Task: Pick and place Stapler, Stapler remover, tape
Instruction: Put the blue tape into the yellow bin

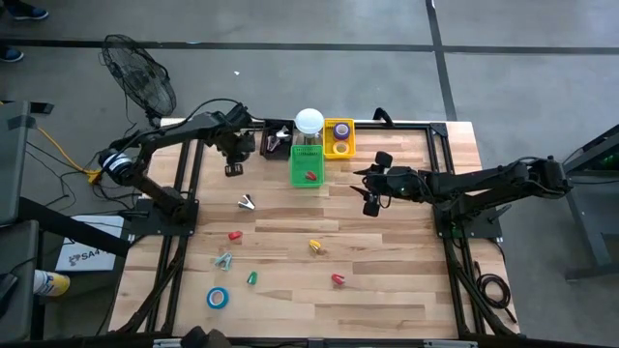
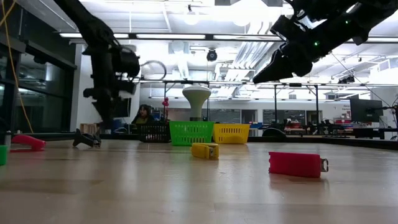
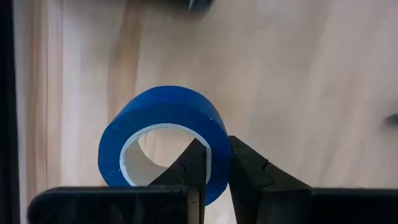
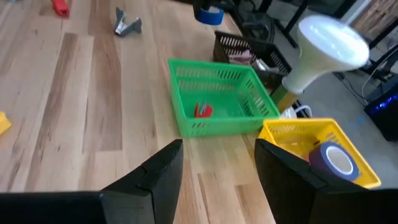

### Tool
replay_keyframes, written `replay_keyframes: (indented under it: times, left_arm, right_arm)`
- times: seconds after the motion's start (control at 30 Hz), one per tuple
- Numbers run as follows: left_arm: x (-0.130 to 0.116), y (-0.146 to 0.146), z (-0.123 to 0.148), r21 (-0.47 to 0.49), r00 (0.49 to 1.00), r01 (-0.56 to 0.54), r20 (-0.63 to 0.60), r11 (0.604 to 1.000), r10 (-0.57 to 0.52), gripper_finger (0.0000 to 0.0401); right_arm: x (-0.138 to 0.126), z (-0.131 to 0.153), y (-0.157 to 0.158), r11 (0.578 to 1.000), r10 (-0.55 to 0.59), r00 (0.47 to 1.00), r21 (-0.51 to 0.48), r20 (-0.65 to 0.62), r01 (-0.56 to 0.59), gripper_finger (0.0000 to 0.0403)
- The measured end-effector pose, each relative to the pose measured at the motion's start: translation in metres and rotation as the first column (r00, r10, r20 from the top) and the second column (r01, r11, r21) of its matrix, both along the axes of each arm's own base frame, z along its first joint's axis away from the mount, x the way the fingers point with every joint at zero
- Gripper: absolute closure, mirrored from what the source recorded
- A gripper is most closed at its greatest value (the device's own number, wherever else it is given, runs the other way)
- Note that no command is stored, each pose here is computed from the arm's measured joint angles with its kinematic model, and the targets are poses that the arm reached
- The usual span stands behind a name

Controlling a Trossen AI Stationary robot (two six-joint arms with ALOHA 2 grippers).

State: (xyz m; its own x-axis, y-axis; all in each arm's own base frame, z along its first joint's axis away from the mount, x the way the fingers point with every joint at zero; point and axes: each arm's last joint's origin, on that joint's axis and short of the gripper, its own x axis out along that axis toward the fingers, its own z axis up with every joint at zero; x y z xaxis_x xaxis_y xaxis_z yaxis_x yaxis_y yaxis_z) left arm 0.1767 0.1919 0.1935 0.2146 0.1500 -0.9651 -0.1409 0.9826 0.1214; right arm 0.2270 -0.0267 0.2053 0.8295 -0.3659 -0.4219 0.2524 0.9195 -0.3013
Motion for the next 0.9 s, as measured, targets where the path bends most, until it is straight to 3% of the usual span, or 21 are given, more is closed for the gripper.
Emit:
replay_keyframes:
  times: [0.17,0.4,0.53,0.77,0.9]
  left_arm:
    - [0.016,-0.016,0.020,0.022,0.966,0.154,0.207,0.988,-0.155,0.0365]
    - [0.040,-0.041,0.043,0.098,0.831,0.336,0.438,0.937,-0.344,0.0360]
    - [0.057,-0.054,0.058,0.190,0.676,0.438,0.575,0.879,-0.461,0.0363]
    - [0.088,-0.077,0.089,0.477,0.271,0.518,0.696,0.710,-0.665,0.0362]
    - [0.097,-0.089,0.099,0.574,0.150,0.502,0.678,0.646,-0.719,0.0362]
  right_arm:
    - [0.003,0.005,0.001,0.998,0.048,0.998,-0.044,0.042,-0.046,0.0213]
    - [0.006,0.015,0.001,0.986,0.110,0.988,-0.134,0.107,-0.095,0.0213]
    - [0.009,0.021,0.002,0.972,0.170,0.973,-0.187,0.156,-0.140,0.0213]
    - [0.022,0.026,-0.005,0.938,0.248,0.931,-0.306,0.266,-0.162,0.0213]
    - [0.033,0.022,-0.012,0.917,0.267,0.906,-0.375,0.327,-0.135,0.0213]
